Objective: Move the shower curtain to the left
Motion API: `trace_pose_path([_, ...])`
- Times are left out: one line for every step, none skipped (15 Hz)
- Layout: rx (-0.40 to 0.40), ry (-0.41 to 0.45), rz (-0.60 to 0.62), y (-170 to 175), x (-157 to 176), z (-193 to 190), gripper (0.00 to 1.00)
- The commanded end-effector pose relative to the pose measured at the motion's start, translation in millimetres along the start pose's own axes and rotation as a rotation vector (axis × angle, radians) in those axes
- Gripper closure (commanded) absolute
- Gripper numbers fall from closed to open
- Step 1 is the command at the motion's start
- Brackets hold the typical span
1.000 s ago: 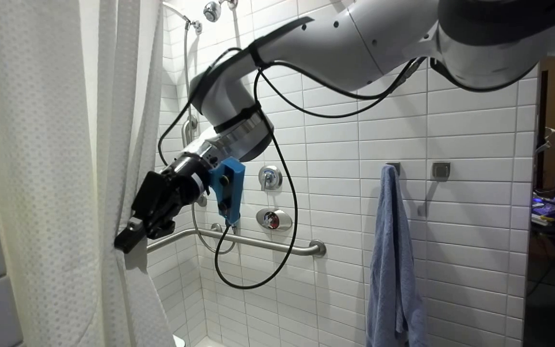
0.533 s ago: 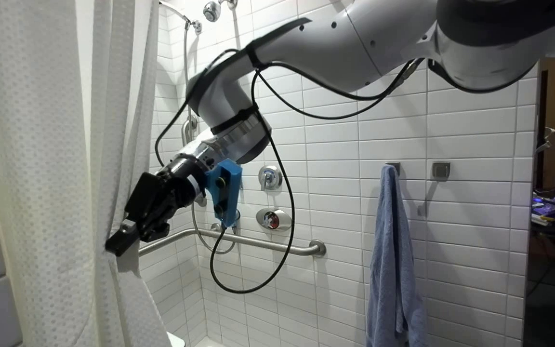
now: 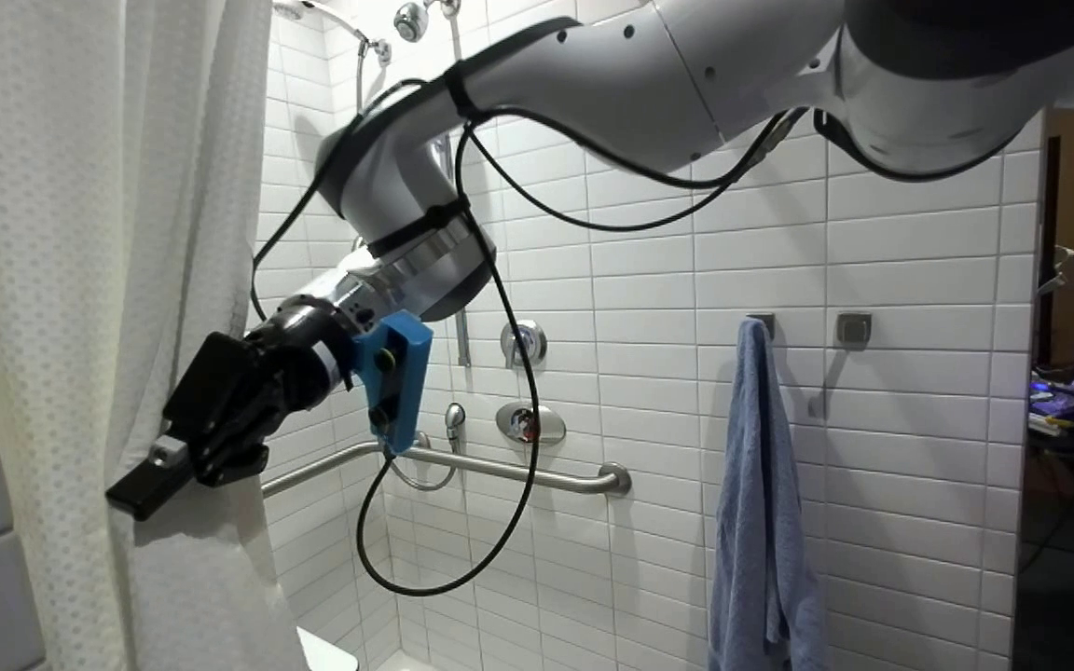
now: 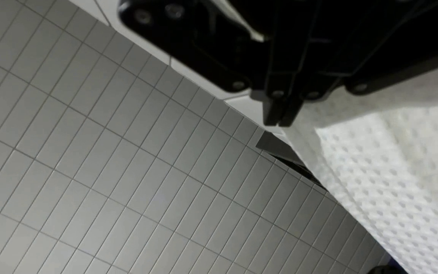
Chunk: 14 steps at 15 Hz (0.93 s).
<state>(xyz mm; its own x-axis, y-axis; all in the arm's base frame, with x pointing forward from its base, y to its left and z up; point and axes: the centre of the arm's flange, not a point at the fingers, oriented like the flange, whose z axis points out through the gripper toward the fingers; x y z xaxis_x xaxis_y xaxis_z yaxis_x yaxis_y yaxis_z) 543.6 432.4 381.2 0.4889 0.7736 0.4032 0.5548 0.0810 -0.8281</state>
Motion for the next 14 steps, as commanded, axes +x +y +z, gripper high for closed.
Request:
trace_pose_path([-0.037,-0.009,-0.017,0,4,-3,0.68])
trace_pose_path([-0.054,-0.013,-0.013,1,2,-8,0.63])
trace_pose_path([-0.078,-0.02,-0.01,3,-2,-15,0.55])
trace_pose_path([-0.101,-0.031,-0.002,5,-6,-23,0.49])
trace_pose_path([-0.132,-0.043,0.003,8,-10,-32,0.41])
trace_pose_path([-0.167,-0.059,0.008,10,-14,-42,0.34])
trace_pose_path([-0.204,-0.075,0.016,12,-18,-53,0.27])
trace_pose_path([-0.247,-0.093,0.026,14,-23,-65,0.2])
trace_pose_path([-0.289,-0.109,0.033,15,-26,-77,0.14])
trace_pose_path([-0.34,-0.127,0.042,17,-31,-91,0.05])
trace_pose_path([-0.388,-0.142,0.051,17,-34,-104,0.01])
trace_pose_path([-0.438,-0.157,0.061,16,-36,-117,0.0])
trace_pose_path([-0.49,-0.174,0.075,16,-39,-130,0.0])
trace_pose_path([-0.536,-0.197,0.094,13,-41,-143,0.0])
